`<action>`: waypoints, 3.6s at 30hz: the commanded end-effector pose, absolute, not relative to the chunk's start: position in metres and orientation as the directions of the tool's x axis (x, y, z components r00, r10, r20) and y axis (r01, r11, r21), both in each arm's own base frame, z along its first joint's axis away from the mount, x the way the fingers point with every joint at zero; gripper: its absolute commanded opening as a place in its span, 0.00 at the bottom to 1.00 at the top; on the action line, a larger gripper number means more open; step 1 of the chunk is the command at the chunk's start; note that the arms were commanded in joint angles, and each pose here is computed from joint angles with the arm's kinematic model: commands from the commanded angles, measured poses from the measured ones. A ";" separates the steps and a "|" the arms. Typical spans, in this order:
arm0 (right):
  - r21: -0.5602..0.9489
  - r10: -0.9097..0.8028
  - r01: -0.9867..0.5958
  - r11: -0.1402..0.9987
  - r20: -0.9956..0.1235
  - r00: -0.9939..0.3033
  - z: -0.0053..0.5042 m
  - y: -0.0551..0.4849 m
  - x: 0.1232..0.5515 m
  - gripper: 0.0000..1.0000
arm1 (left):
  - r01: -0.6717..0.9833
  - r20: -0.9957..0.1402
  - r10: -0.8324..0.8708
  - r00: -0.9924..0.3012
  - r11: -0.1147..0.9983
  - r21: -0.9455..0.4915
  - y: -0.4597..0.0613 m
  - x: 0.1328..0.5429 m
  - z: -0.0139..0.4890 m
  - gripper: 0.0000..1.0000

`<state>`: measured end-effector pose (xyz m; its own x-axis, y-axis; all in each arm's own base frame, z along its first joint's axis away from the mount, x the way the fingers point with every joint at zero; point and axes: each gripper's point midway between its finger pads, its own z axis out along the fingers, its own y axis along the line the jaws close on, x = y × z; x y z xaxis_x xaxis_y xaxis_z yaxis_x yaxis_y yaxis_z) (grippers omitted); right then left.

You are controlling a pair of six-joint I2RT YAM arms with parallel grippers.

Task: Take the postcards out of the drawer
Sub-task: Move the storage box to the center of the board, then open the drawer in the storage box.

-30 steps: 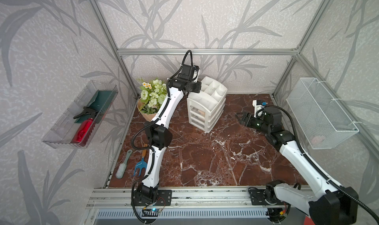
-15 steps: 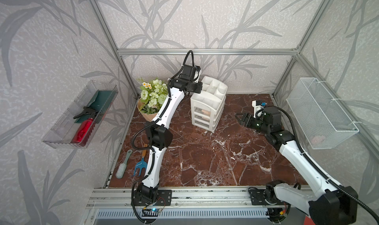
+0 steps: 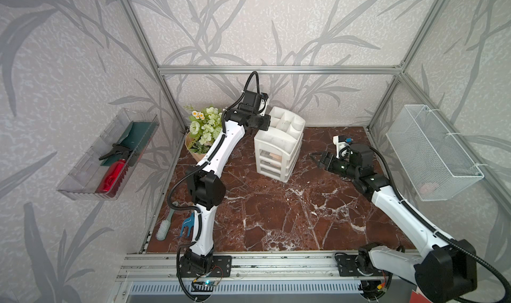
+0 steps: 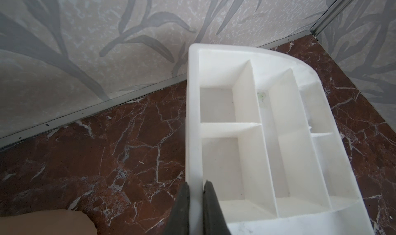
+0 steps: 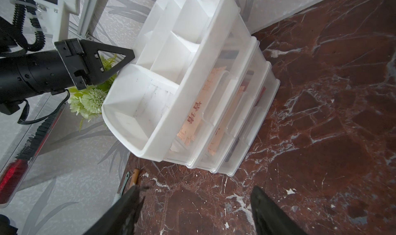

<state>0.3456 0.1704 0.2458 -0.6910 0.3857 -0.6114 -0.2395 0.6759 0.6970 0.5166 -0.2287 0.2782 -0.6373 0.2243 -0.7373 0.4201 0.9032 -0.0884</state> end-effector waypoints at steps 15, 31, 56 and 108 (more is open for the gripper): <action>0.842 0.366 -0.365 0.397 -0.510 -0.779 0.233 0.254 0.333 0.83 | 0.354 -0.570 0.260 -0.779 0.933 -0.059 -0.175 0.404 0.230 0.00; 0.881 0.370 -0.391 0.267 -0.468 -0.803 0.221 0.291 0.333 0.90 | 0.323 -0.567 0.231 -0.791 0.944 -0.067 -0.167 0.390 0.225 0.00; 0.885 0.465 -0.466 -0.001 -0.412 -0.784 0.249 0.298 0.339 0.83 | 0.290 -0.537 0.241 -0.809 0.957 -0.009 -0.155 0.390 0.211 0.00; 0.904 0.509 -0.425 0.057 -0.392 -0.766 0.224 0.288 0.349 0.83 | 0.266 -0.529 0.232 -0.816 0.964 0.012 -0.150 0.391 0.204 0.00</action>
<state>0.3478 0.2843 0.2048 -0.7780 0.5037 -0.3755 -0.3816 0.0959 0.9193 0.4228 -0.1616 0.2715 -0.6623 0.1665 -0.7305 0.2664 0.9636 -0.0219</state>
